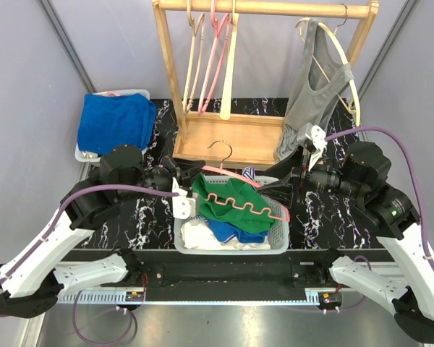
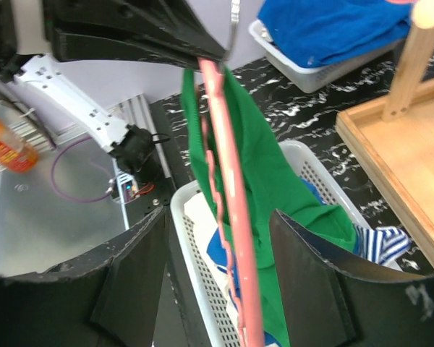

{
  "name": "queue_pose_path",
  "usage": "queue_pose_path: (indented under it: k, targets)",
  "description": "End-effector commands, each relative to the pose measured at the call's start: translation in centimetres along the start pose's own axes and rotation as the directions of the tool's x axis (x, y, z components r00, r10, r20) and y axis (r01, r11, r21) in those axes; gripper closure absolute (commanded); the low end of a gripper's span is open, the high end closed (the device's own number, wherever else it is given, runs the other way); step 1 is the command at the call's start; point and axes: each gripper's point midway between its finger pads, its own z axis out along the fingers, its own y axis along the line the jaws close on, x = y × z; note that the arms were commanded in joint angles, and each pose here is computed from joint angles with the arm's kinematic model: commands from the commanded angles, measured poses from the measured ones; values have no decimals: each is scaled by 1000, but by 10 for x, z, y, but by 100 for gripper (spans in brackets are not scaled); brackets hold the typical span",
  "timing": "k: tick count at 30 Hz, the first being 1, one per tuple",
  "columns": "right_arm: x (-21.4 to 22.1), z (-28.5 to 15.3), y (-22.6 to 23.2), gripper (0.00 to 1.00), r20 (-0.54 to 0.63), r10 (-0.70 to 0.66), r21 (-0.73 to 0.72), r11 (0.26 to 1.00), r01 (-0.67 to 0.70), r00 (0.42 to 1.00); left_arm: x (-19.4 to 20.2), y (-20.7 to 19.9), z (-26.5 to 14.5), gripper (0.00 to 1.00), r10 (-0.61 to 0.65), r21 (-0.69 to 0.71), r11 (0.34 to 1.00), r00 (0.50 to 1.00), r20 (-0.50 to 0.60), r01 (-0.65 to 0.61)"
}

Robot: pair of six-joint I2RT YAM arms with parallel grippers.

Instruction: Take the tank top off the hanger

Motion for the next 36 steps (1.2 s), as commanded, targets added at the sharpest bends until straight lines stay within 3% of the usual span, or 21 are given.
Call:
queue_pose_path:
  k: [1, 16, 30, 36]
  targets:
    - [-3, 3, 19, 35, 9, -10, -127, 992, 11, 1000, -19, 43, -9, 100, 82, -150, 986, 996, 32, -77]
    - [20, 11, 9, 46, -53, 14, -118, 993, -20, 998, -26, 51, -16, 100, 92, -194, 978, 995, 48, -81]
    - [-10, 2, 5, 40, 39, -77, -44, 996, 78, 996, -15, 26, -13, 100, 100, -139, 986, 994, 39, -94]
    - [-4, 8, -1, 39, 24, -59, -36, 998, 60, 998, -16, 24, -14, 100, 98, -139, 986, 994, 44, -91]
